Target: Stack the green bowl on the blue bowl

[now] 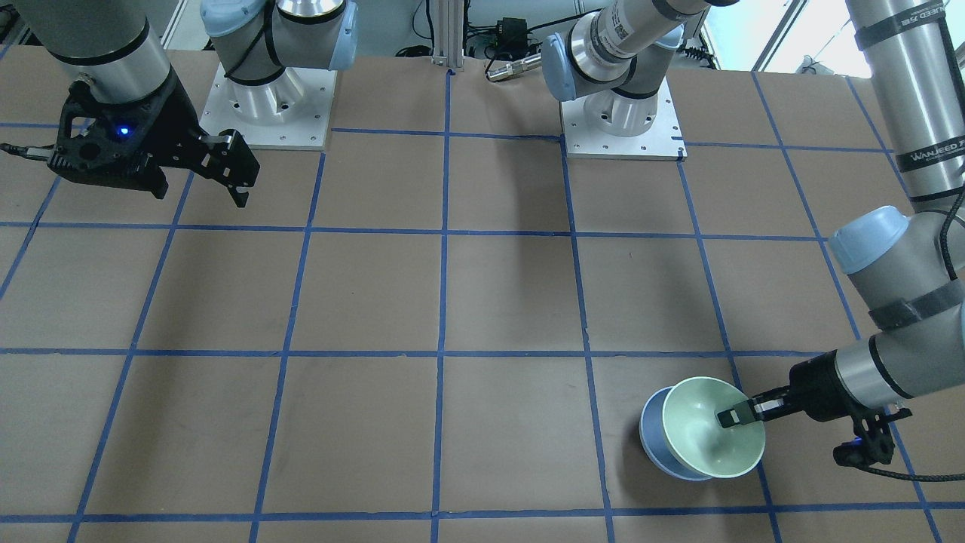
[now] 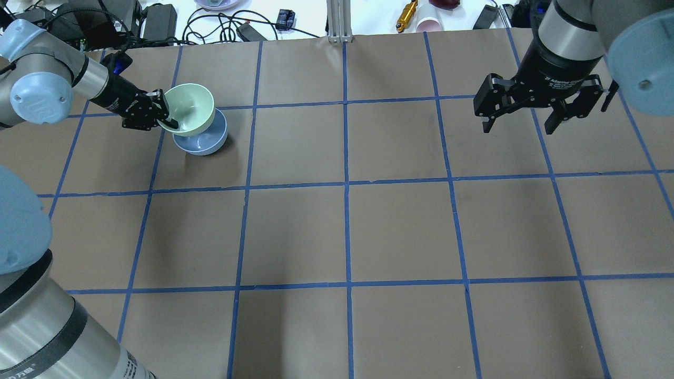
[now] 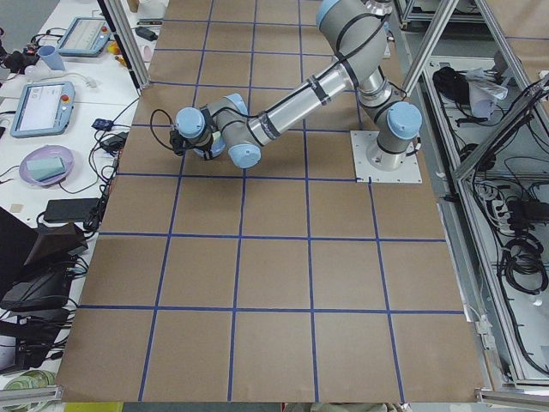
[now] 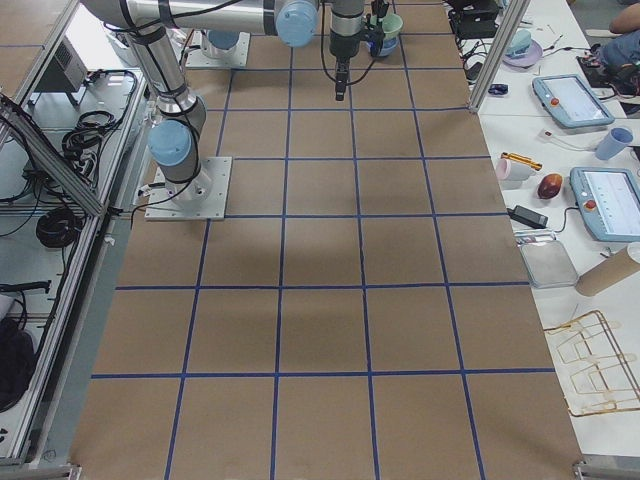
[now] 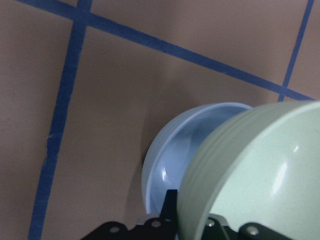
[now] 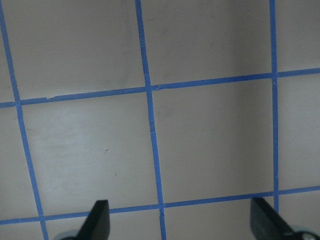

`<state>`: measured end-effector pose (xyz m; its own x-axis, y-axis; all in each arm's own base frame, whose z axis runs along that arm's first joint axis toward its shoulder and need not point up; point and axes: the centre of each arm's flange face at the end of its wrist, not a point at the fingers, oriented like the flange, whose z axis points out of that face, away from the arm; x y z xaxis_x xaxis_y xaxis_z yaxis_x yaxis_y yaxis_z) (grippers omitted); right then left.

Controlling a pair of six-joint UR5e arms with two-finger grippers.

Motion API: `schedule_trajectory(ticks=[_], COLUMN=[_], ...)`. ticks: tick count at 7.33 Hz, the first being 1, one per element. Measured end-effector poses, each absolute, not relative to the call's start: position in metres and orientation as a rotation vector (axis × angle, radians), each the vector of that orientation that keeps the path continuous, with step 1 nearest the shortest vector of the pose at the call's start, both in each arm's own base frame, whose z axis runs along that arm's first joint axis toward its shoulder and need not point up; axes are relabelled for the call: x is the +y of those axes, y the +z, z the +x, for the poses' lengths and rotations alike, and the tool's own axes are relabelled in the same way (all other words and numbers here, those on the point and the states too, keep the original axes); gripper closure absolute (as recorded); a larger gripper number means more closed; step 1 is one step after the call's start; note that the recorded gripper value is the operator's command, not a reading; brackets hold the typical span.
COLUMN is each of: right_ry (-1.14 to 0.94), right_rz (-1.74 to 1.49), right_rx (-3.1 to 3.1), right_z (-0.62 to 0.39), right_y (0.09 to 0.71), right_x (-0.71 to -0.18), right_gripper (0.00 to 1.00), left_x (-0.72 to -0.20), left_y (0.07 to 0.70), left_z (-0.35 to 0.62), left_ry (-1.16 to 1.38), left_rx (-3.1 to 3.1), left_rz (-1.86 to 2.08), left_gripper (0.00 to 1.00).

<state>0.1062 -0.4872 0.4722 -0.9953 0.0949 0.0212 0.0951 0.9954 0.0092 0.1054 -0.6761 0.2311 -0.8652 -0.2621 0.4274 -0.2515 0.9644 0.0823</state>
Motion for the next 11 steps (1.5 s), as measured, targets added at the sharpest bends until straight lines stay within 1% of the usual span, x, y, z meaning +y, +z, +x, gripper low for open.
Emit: schedule_trajectory(ticks=[1,2,5,7,9,11], right_ry=[-0.016,-0.016,-0.017,-0.016,-0.016,-0.016], right_rz=[-0.148,-0.148,-0.148,-0.148,-0.148,-0.148], right_rx=[-3.117,-3.117,-3.117,-3.117,-3.117,-3.117], right_z=[0.106,0.106,0.106,0.106,0.106,0.106], right_y=[0.472,0.472,0.472,0.472,0.472,0.472], right_x=[-0.487,-0.487,-0.487,-0.487,-0.487,-0.487], right_gripper=[0.0,0.0,0.0,0.0,0.0,0.0], left_x=[-0.674,-0.673,-0.672,-0.67,-0.665,-0.646], left_y=[0.229,0.229,0.241,0.267,0.318,0.385], left_z=[0.104,0.104,0.102,0.089,0.048,0.004], left_ry=[-0.038,-0.04,-0.026,-0.007,-0.01,-0.06], left_rx=[-2.667,-2.671,-2.677,-2.694,-2.829,-2.955], left_rz=[0.364,0.36,0.368,0.381,0.329,0.291], left_gripper=[0.2,0.0,0.0,0.0,0.0,0.0])
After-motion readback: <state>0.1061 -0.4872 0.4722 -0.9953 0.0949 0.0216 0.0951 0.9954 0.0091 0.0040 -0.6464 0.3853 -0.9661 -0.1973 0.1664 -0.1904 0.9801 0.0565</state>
